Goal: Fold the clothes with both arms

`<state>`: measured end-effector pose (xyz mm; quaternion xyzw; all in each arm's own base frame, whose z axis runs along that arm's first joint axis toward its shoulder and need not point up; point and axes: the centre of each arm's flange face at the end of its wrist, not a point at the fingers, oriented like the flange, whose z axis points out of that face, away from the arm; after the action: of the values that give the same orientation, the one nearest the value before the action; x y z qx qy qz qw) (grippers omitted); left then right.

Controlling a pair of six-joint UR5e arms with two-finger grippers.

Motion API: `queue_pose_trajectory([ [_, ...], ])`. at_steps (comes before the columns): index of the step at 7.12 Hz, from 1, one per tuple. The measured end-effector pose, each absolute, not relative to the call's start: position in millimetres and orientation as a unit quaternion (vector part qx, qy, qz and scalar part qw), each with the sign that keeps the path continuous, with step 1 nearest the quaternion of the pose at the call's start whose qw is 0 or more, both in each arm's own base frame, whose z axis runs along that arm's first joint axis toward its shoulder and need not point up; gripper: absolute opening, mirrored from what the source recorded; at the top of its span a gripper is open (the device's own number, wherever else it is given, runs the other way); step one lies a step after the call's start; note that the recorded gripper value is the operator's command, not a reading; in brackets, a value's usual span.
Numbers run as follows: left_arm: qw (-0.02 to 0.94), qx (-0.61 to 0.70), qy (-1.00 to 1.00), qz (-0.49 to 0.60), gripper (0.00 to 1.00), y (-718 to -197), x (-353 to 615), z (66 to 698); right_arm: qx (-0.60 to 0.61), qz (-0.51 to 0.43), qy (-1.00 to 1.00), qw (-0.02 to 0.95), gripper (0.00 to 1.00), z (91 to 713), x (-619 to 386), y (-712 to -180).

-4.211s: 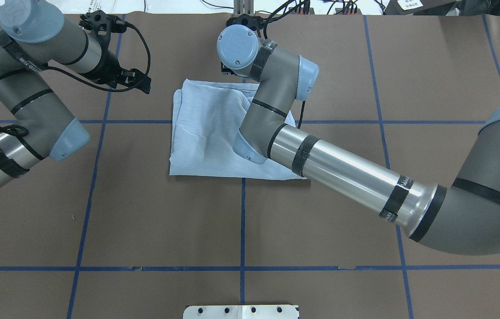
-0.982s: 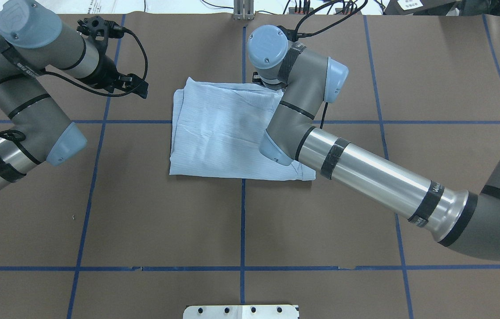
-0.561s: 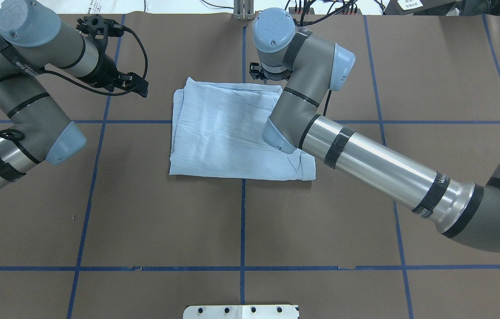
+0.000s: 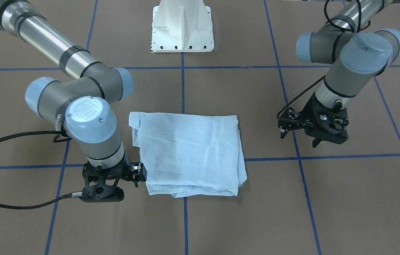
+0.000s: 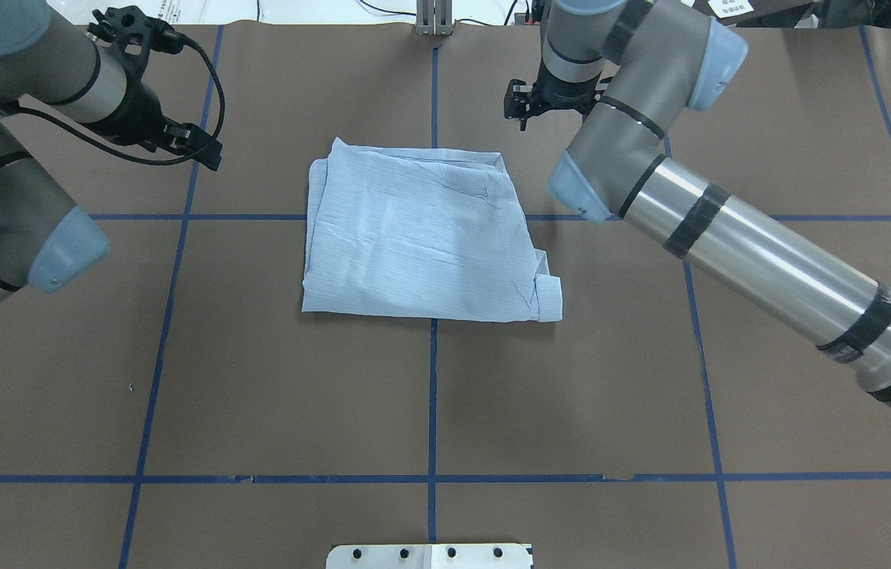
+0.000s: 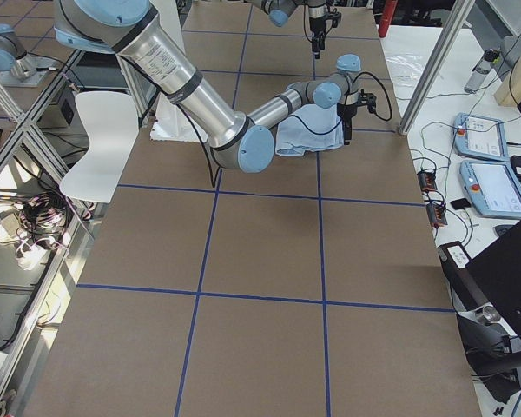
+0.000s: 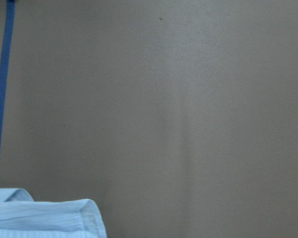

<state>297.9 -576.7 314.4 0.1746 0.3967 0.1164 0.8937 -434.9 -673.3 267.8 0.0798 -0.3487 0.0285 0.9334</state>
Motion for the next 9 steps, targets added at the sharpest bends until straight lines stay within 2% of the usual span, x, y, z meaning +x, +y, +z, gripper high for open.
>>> queue_pose_trajectory([
  [2,0.902,0.188,0.351,0.165,1.0,-573,228,333,0.079,-0.028,-0.34,0.937,1.0,336,-331,-676],
  [4,0.903,0.19,0.324,0.206,1.0,-571,142,390,0.082,-0.091,-0.329,0.936,1.0,426,-219,-653],
  [7,0.92,0.151,0.32,0.167,1.0,-537,35,490,0.08,-0.138,-0.339,0.927,1.0,544,-62,-563],
  [9,0.927,0.134,0.33,0.116,1.0,-515,-20,534,0.07,-0.102,-0.351,0.928,1.0,587,16,-490],
])
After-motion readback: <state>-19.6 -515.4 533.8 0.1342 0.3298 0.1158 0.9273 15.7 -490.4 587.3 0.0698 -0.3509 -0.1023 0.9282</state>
